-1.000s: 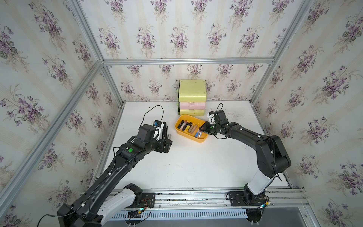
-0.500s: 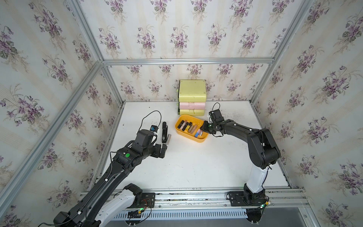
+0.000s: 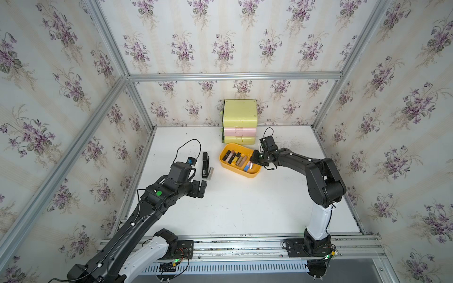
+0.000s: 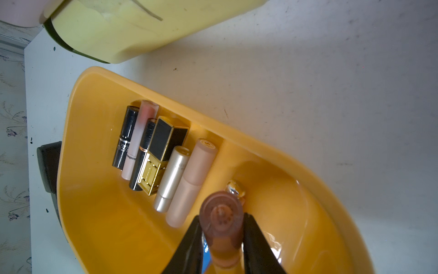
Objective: Put the lipstick into the storage box
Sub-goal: Place the lipstick in the storage box.
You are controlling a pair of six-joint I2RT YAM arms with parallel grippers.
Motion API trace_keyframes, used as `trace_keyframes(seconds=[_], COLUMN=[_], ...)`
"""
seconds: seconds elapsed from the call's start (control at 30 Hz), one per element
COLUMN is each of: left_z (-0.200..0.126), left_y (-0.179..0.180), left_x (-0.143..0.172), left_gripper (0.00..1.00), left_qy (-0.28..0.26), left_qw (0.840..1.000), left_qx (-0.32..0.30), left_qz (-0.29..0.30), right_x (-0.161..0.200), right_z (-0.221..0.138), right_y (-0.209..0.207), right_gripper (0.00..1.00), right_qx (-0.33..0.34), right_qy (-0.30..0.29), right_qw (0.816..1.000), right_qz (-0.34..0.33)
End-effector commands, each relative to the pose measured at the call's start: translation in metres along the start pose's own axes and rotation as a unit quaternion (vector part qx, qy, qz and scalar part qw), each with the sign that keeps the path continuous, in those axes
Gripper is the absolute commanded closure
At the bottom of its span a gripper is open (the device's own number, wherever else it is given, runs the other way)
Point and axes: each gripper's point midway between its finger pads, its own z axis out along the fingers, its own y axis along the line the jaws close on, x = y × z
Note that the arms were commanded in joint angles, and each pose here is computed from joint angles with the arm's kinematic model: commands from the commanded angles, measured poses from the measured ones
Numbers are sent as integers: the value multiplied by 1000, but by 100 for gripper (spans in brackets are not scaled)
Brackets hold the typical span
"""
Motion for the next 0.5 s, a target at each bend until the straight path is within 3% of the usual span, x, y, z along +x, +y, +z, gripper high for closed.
trace_keyframes(seconds=[0.0,0.47], left_z=[-1,7], left_y=[2,0], left_x=[-2,-4], left_gripper=[0,0], left_qy=[-1,9], left_qw=[1000,1000], left_qx=[-6,-2], left_qz=[3,-3], right_x=[3,-18], right_z=[0,-38], right_y=[-7,23], right_gripper=[65,49], right_qx=[16,-31], right_qy=[4,-39], right_qw=[1000,999], right_qz=[-1,-9])
